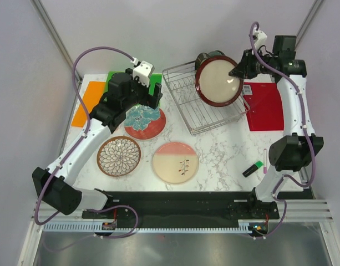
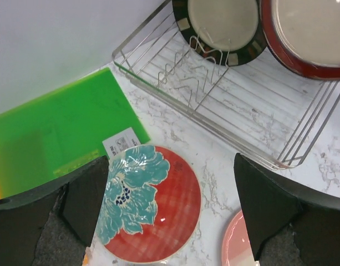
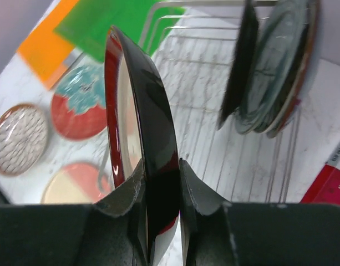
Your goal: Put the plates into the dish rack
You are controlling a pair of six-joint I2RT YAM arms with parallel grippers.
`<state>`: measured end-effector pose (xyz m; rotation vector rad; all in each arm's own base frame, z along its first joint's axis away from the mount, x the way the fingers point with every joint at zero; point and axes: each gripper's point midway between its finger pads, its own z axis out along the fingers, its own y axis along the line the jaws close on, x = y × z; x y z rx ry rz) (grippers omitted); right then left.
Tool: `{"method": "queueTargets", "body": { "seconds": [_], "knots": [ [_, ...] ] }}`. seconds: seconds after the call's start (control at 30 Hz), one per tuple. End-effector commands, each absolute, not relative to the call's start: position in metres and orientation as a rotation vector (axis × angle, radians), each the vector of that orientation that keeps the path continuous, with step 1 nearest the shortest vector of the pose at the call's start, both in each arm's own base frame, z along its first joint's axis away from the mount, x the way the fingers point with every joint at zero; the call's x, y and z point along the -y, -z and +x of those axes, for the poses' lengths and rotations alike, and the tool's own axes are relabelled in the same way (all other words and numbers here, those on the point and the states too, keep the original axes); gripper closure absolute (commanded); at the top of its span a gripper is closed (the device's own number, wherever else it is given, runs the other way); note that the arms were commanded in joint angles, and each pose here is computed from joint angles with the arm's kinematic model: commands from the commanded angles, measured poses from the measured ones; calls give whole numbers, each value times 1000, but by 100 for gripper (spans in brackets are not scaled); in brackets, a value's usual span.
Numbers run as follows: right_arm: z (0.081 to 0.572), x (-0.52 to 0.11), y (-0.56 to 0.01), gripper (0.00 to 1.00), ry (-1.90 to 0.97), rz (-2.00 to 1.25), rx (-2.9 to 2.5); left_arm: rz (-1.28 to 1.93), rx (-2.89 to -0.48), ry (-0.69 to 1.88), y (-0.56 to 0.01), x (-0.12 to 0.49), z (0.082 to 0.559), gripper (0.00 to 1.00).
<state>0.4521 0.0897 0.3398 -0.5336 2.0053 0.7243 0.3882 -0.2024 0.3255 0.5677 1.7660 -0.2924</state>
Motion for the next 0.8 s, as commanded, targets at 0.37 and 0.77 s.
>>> {"method": "queueTargets", "body": {
  "seconds": [0.37,0.77],
  "knots": [
    [523,-153,-445,100,-33,-131,-1491,568,-1872,324,-279,186,381,1],
    [554,-145,-393,100,288,-142,-1559,556,-1904,344,-263,184,377,2]
  ]
}}
